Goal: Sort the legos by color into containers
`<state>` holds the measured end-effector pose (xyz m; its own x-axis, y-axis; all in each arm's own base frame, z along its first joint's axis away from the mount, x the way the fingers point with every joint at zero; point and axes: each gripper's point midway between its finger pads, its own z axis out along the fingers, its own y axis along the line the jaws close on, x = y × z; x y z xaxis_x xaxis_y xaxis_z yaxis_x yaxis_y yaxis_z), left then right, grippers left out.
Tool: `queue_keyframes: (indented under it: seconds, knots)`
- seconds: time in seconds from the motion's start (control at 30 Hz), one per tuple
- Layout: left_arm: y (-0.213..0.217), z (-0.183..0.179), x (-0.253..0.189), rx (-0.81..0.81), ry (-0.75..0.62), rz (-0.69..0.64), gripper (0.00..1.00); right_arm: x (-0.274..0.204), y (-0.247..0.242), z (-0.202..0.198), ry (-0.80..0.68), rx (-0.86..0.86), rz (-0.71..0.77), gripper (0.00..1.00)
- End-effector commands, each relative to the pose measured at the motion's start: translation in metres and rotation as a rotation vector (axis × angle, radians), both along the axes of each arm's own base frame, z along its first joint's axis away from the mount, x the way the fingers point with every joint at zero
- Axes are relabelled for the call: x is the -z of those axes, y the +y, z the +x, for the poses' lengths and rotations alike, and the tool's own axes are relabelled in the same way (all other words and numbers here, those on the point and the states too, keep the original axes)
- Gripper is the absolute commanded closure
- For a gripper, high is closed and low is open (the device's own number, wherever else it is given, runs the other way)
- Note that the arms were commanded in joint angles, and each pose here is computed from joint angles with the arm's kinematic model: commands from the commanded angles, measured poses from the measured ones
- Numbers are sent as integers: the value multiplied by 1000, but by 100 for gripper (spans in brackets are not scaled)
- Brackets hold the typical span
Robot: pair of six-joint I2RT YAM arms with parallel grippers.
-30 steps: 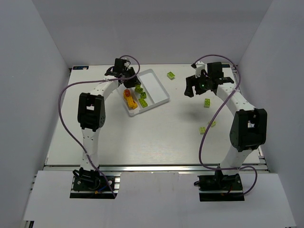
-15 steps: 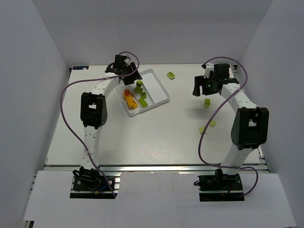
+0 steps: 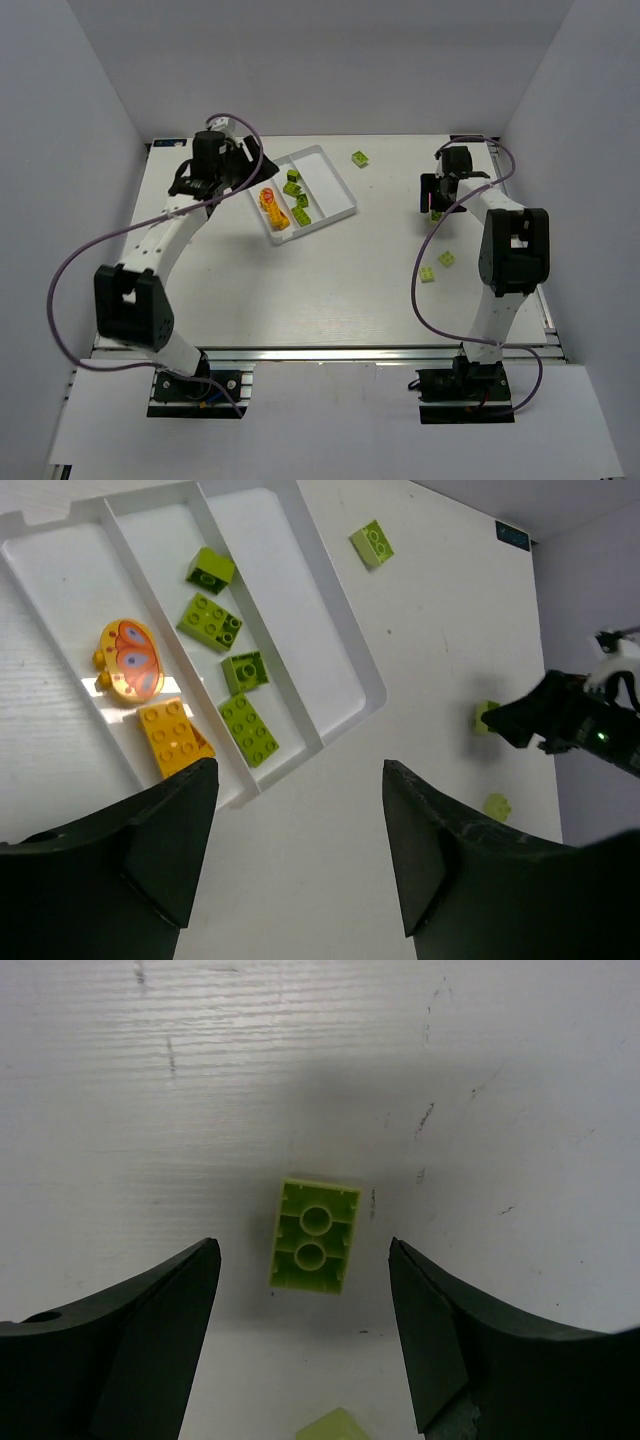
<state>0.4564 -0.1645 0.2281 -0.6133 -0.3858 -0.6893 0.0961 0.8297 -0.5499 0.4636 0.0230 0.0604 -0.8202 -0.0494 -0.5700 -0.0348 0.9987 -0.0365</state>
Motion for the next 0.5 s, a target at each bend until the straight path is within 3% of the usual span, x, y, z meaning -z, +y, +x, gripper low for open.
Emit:
queue_keyframes:
  seconds: [0.0,0.2,0.3,0.47]
  knots:
    - [12,-32,2,-11,-31,3,24,-1,-16,10,-18,79,-54,26]
    - [30,-77,5,-87,-44,-12,23,18,-11,9,21,75,-32,32]
    - [34,-91,10,-104,-32,-26,22,26,-7,7,43,69,-14,46]
    - [36,-108,9,-119,-42,-48,23,14,9,13,23,-26,38,80]
